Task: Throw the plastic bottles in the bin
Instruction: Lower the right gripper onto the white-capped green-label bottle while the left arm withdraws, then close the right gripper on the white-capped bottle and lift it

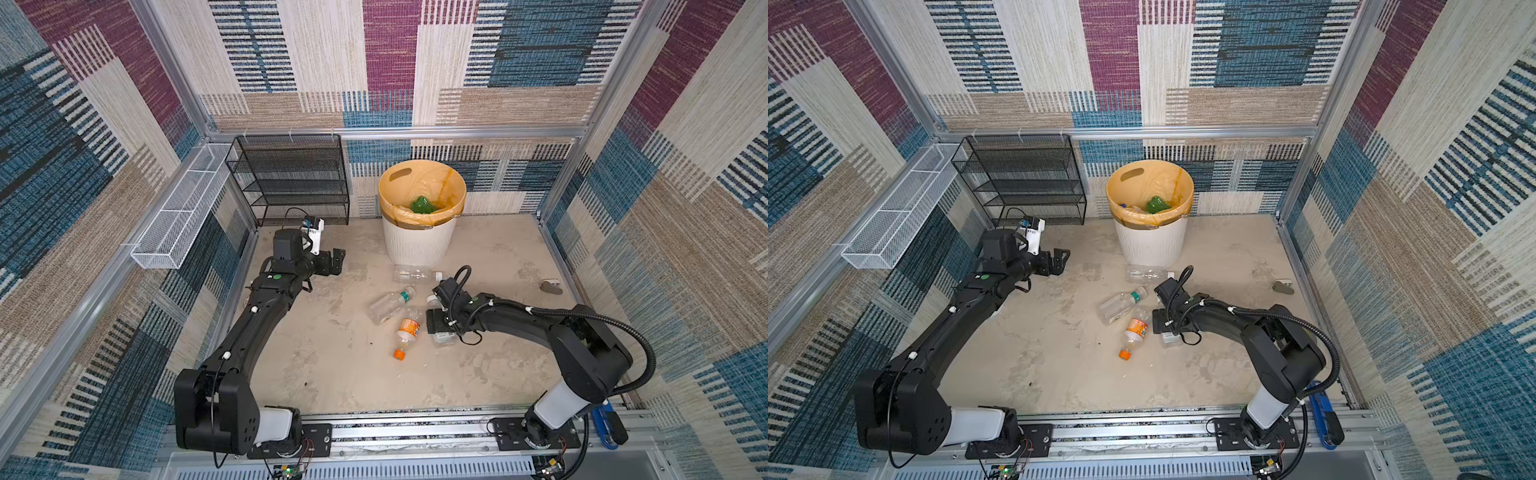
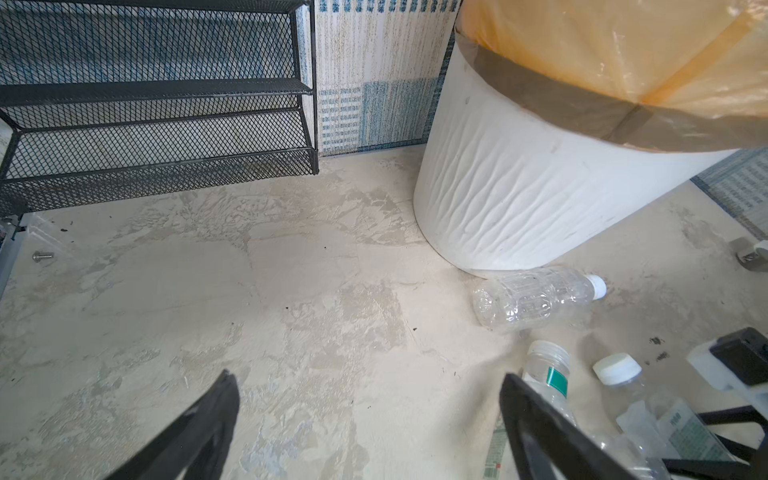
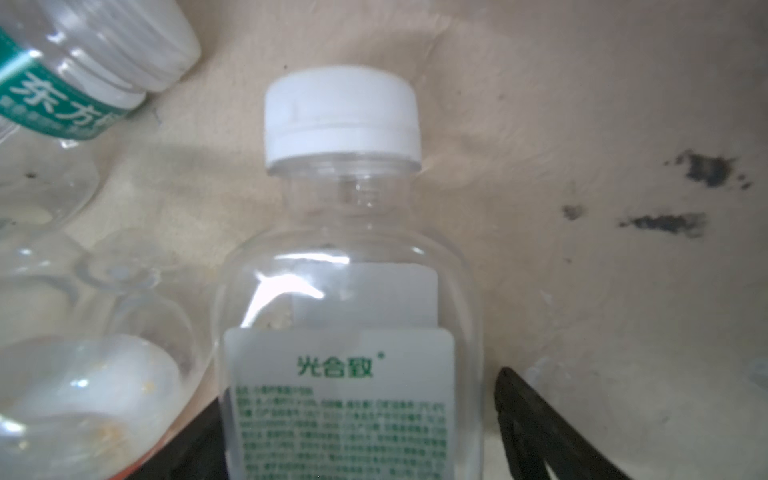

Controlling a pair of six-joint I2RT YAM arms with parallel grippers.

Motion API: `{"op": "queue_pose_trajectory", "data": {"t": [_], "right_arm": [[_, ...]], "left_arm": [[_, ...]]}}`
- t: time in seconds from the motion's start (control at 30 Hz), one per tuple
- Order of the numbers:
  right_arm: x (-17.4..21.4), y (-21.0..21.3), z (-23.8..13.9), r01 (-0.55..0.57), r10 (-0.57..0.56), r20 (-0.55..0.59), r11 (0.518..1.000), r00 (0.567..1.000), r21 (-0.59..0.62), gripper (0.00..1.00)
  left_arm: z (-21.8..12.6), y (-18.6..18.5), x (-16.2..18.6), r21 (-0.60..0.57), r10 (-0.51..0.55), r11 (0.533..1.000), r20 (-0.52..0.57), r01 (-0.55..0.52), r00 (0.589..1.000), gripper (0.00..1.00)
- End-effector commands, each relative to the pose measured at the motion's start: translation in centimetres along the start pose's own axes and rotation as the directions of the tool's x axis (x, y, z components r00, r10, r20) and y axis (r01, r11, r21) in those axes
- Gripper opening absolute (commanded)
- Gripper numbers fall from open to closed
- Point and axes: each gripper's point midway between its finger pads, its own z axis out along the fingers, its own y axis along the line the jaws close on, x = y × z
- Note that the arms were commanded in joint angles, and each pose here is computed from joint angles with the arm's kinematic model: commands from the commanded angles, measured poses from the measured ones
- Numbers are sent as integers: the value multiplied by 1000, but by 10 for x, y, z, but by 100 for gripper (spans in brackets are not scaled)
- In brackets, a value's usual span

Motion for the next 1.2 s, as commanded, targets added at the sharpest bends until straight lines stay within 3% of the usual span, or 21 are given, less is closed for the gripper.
{"op": "queue_pose_trajectory", "data": {"t": [0.0,0.3,0.47,0.63,0.8,0.97,1.07,1.17], "right_arm": [[-11,-5,-3,-6,5,35,1000,999,26,87],[-8,-13,0,-20,19,30,999,999,36,69],[-18,-22,-10,-54,50,71,997,996,49,66],[-48,-37,-29,-113,106,180,993,978,31,63],[-92,-49,-64,-139,127,347,990,929,10,63],[-140,-55,-118,-126,127,554,991,823,-40,63],[-169,-55,-164,-93,116,693,993,711,-70,62],[-190,-51,-220,-41,82,825,997,559,-71,62]], "left_arm": [[0,-3,-4,22,-5,1000,17,5,1000,98],[0,-4,-4,28,-7,1000,16,7,1000,98],[-1,-6,-5,34,-8,999,20,8,1000,97],[-2,-9,-6,54,-7,999,22,6,1000,96],[-3,-15,-7,80,1,997,30,-3,1000,95],[-3,-21,-7,103,6,995,34,-9,999,95],[-3,-25,-6,113,16,993,34,-20,999,94],[-3,-29,-6,127,26,991,38,-31,999,94]]}}
